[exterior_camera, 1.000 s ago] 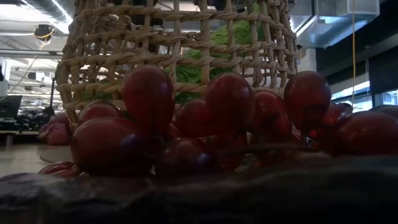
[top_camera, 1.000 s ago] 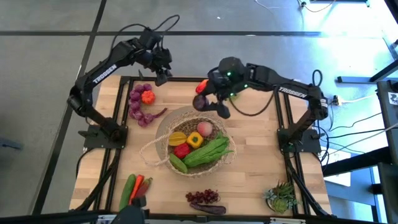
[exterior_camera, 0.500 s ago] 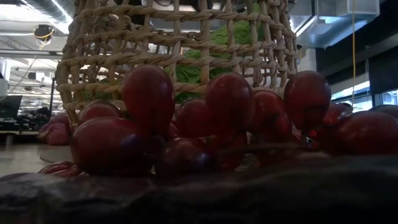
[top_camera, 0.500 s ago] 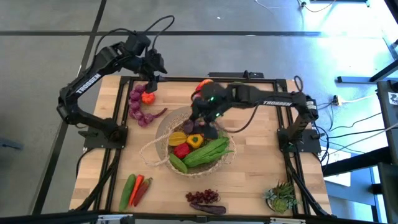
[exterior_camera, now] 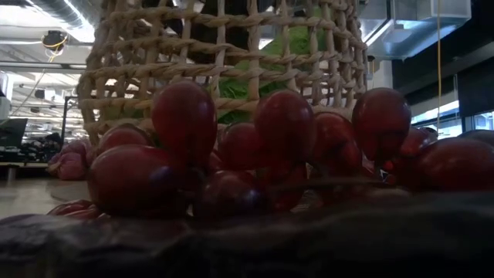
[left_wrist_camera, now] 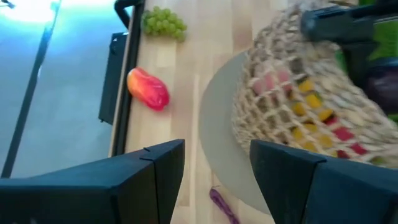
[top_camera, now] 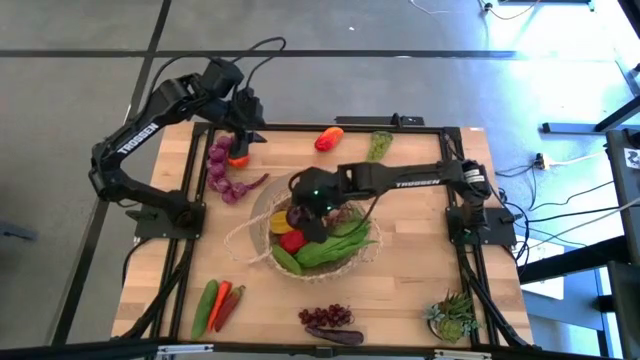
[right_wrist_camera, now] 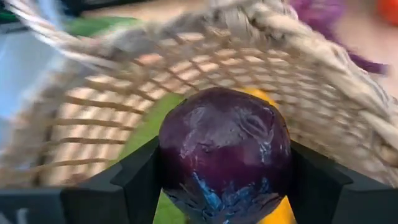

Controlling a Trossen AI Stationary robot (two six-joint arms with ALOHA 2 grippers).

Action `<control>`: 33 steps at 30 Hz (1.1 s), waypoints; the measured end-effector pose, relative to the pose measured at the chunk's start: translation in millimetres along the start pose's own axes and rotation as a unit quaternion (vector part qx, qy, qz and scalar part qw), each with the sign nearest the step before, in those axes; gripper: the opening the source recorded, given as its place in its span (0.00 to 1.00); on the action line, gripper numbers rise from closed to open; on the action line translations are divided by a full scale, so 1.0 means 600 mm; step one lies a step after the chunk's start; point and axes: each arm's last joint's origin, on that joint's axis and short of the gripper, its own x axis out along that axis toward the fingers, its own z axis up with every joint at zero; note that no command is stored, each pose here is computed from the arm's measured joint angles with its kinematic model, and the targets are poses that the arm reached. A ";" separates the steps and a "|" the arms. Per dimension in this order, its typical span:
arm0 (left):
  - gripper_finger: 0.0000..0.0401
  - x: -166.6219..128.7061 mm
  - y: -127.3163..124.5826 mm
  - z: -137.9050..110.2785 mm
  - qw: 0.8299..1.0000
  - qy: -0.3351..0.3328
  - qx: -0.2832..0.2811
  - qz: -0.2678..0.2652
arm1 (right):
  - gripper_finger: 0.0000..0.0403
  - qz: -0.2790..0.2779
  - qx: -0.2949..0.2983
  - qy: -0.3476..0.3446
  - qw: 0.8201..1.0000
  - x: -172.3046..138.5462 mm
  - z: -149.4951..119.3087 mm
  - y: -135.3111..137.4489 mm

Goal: Build produce basket
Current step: Put the purple plum into the brown basket

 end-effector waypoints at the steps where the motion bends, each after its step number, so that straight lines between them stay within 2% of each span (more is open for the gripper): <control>1: 0.43 0.001 -0.002 0.001 1.000 -0.001 0.002 -0.003 | 0.65 -0.021 -0.003 -0.001 1.000 0.005 -0.002 0.002; 7: 0.43 0.004 -0.013 0.007 1.000 -0.004 0.015 -0.014 | 0.65 -0.155 -0.041 -0.010 0.987 0.021 -0.013 0.024; 11: 0.43 0.005 -0.016 0.009 1.000 -0.004 0.018 -0.017 | 0.65 -0.183 -0.057 -0.011 0.981 0.028 -0.017 0.034; 15: 0.43 0.005 -0.016 0.009 1.000 -0.004 0.018 -0.017 | 0.66 -0.184 -0.056 -0.010 0.981 0.028 -0.018 0.036; 23: 0.43 0.005 -0.016 0.009 1.000 -0.004 0.016 -0.016 | 0.76 -0.164 -0.040 -0.003 0.986 0.029 -0.016 0.023; 29: 0.43 0.004 -0.018 0.006 1.000 0.006 0.011 -0.021 | 0.78 -0.171 -0.031 -0.004 0.985 0.028 -0.014 0.011; 33: 0.43 0.005 -0.025 0.002 0.998 0.013 0.008 -0.053 | 0.78 -0.172 -0.031 -0.004 0.985 0.028 -0.014 0.010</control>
